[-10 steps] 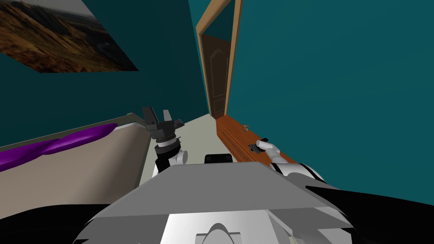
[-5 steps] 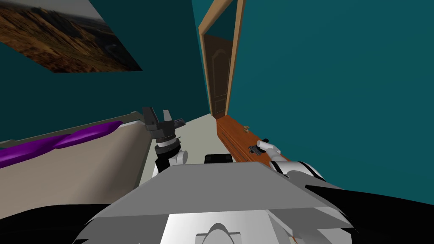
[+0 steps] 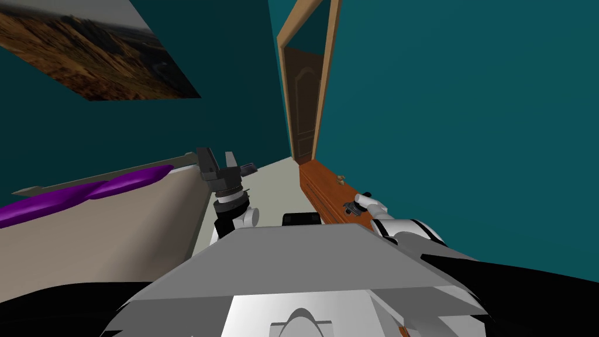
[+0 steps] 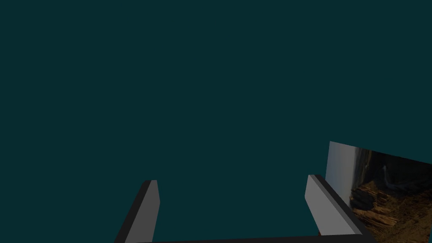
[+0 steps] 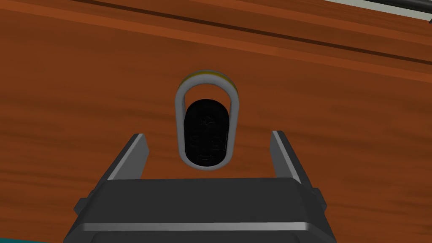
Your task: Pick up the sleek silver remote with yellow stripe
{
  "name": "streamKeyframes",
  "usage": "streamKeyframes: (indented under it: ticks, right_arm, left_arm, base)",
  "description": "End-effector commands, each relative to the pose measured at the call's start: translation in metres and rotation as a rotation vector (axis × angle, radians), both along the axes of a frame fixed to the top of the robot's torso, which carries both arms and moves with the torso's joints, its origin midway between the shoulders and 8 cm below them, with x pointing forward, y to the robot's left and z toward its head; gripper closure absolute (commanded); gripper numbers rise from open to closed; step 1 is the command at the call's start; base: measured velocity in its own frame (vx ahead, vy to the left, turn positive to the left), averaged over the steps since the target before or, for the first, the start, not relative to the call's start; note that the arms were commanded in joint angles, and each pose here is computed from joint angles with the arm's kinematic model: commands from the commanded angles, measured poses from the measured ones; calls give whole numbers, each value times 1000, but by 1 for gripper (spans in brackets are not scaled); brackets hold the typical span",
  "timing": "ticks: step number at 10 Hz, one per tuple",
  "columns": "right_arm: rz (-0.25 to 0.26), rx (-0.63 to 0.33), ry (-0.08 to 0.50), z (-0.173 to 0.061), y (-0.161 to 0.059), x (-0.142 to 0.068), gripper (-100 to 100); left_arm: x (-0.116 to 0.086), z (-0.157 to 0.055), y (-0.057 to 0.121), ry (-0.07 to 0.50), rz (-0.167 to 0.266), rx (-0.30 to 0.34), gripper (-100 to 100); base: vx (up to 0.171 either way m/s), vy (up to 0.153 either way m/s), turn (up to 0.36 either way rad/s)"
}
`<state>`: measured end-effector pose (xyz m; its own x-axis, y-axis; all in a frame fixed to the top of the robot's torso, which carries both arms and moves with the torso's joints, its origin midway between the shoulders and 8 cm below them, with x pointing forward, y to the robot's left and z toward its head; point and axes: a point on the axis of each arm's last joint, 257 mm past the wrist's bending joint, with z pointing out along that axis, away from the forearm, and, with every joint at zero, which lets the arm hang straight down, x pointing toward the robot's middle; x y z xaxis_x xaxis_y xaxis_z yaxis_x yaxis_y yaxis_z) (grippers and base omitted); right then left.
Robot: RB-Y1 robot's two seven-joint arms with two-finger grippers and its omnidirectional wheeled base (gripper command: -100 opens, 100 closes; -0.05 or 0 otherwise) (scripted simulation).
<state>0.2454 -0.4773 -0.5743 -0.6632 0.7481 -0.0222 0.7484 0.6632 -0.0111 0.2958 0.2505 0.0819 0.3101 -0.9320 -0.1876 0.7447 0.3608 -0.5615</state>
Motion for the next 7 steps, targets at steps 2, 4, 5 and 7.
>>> streamKeyframes:
  ticks: [2, 4, 5, 7]
  right_arm:
    - [-8, -2, -4, -13, 15, -4, -100]
    - [-13, -4, -8, -21, 25, -7, -100]
    - [-12, -2, -5, -18, 21, -7, -100]
    - [-13, -3, -6, -19, 21, -6, 100]
  left_arm:
    - [0, 0, 0, 0, 0, 0, 0]
    - [0, 0, 0, 0, 0, 0, 0]
    - [0, 0, 0, 0, 0, 0, 0]
    - [0, 0, 0, 0, 0, 0, 0]
  base:
    - [1, -55, 45]
    - [-5, -73, 33]
    - [-2, -30, 11]
    - [0, -3, 0]
